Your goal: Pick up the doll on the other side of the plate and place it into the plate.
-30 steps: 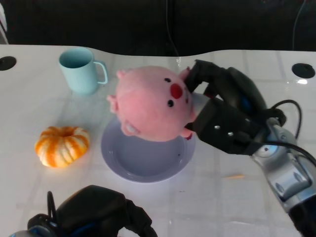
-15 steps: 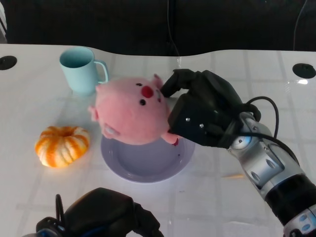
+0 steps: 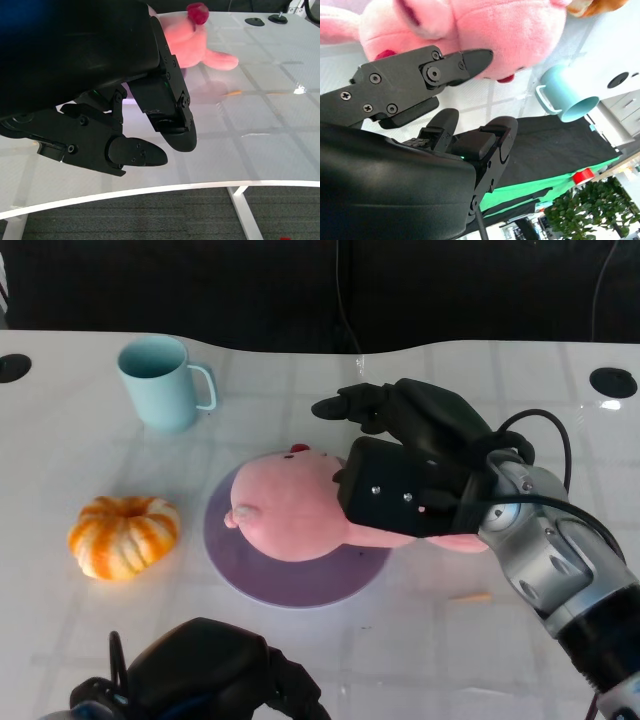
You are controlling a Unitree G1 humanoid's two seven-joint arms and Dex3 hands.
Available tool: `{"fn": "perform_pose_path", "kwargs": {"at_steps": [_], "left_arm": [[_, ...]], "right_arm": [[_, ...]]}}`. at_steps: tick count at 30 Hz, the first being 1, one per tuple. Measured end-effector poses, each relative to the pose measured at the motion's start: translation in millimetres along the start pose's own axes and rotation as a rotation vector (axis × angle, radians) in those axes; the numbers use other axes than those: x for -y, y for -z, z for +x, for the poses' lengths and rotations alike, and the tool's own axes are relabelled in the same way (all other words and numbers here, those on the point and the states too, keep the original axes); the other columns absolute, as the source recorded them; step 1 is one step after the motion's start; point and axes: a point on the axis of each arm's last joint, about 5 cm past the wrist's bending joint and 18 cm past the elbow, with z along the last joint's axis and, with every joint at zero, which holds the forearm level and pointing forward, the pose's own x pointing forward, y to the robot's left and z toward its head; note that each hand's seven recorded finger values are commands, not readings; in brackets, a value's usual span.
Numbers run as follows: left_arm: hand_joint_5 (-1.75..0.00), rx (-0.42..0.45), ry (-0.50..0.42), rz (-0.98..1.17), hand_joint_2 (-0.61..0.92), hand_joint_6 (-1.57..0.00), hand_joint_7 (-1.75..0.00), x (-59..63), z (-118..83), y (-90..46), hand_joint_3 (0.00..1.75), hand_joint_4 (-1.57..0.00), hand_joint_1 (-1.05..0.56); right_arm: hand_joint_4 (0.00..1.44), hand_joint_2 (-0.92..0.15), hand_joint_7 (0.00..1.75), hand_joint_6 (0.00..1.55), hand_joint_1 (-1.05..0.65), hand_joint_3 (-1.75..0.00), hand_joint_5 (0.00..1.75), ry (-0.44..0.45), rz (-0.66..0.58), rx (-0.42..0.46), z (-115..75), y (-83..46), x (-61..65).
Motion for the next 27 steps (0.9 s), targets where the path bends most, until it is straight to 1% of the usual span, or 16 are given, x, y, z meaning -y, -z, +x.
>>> {"fn": "perform_pose_path", "kwargs": {"at_steps": [4, 10, 14, 16, 20, 23, 24, 27], "left_arm": [[-1.22, -0.001, 0.001, 0.003, 0.92, -1.08, -0.01, -0.5, -0.1, 0.3, 0.25, -0.78, -0.26], [-1.18, -0.007, 0.006, 0.001, 0.92, -1.07, -0.01, -2.0, 1.6, -0.4, 0.27, -0.77, -0.27], [-1.18, -0.005, 0.008, -0.002, 0.92, -1.08, -0.01, -2.9, 3.1, -1.6, 0.26, -0.79, -0.26], [-1.18, 0.0, 0.007, 0.001, 0.92, -1.08, -0.01, -3.4, 3.9, -2.4, 0.26, -0.79, -0.26], [-1.18, 0.006, 0.011, 0.004, 0.92, -1.07, 0.0, -3.3, 4.9, -3.4, 0.27, -0.78, -0.27], [-1.16, -0.002, 0.018, 0.002, 0.92, -1.07, 0.0, -3.8, 5.2, -3.1, 0.28, -0.76, -0.27], [-1.16, -0.001, 0.018, 0.003, 0.92, -1.07, 0.0, -4.1, 5.3, -3.2, 0.28, -0.77, -0.27], [-1.17, 0.0, 0.017, 0.006, 0.92, -1.08, -0.01, -4.8, 4.9, -2.7, 0.27, -0.78, -0.26]], "right_arm": [[0.3, -0.92, 0.0, 0.53, -0.61, -0.17, 0.55, -0.009, 0.002, 0.021, -7.1, -2.1, 2.9], [0.32, -0.92, 0.01, 0.54, -0.61, -0.21, 0.59, 0.022, 0.012, 0.069, -24.1, -4.6, 17.3], [0.32, -0.92, 0.02, 0.58, -0.57, -0.22, 0.75, 0.047, 0.009, 0.09, -46.0, 0.0, 27.4], [0.34, -0.92, 0.04, 0.62, -0.52, -0.2, 0.8, 0.063, 0.03, 0.091, -59.6, 7.4, 29.4], [0.45, -0.92, 0.09, 0.72, -0.44, -0.15, 0.88, 0.095, 0.077, 0.079, -86.8, 26.0, 29.4], [0.55, -0.92, 0.13, 0.81, -0.36, -0.11, 0.93, 0.124, 0.113, 0.064, -103.3, 38.1, 26.3], [0.61, -0.91, 0.15, 0.85, -0.31, -0.1, 0.97, 0.139, 0.131, 0.058, -109.3, 42.8, 24.8], [0.7, -0.91, 0.2, 0.95, -0.22, -0.09, 1.06, 0.159, 0.173, 0.024, -125.0, 53.9, 19.0]]}}
